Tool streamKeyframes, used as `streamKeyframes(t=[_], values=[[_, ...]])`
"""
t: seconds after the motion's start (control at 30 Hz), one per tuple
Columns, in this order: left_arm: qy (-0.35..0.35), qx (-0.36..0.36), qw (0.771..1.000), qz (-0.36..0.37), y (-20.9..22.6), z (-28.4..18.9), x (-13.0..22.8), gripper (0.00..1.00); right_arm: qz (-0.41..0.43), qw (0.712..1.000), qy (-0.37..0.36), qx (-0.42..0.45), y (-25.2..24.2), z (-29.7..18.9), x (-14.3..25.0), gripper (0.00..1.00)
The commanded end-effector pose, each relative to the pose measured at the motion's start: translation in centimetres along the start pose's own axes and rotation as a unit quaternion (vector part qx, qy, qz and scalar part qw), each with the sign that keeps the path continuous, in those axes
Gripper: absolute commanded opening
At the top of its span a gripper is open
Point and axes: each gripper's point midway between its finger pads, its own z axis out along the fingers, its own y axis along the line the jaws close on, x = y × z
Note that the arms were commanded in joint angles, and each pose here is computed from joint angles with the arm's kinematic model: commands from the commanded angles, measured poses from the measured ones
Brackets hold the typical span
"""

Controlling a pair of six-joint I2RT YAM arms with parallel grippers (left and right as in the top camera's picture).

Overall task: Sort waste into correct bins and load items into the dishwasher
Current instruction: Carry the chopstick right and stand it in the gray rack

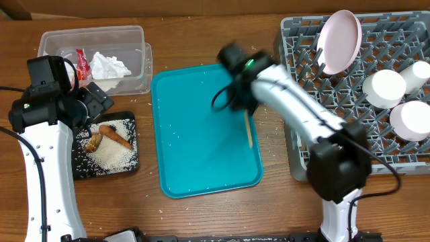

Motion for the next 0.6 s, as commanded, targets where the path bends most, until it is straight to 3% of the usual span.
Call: streamKeyframes(t=[0.0, 0.1, 0.23, 0.57], values=[[-0.006, -0.005, 1.0, -0.003, 0.1, 0.0, -0.4, 1.0, 0.03, 0.992, -0.117, 0.022, -6.1, -7.6, -5.5, 0.04], [-0.006, -0.005, 1.0, -0.003, 0.1, 0.0, -0.4, 1.0, 0.046, 0.985, -0.164, 0.022, -13.7, -10.1, -8.5, 0.04], [-0.006, -0.005, 1.0, -0.003, 0.1, 0.0, -0.4, 1.0, 0.043, 0.985, -0.164, -0.02, -17.4, -9.3, -9.2, 0.04], [-0.006, -0.005, 1.0, -0.003, 0.1, 0.0, -0.4, 1.0, 0.034, 0.984, -0.165, -0.055, -19.8, -6.1, -10.7, 0.04]])
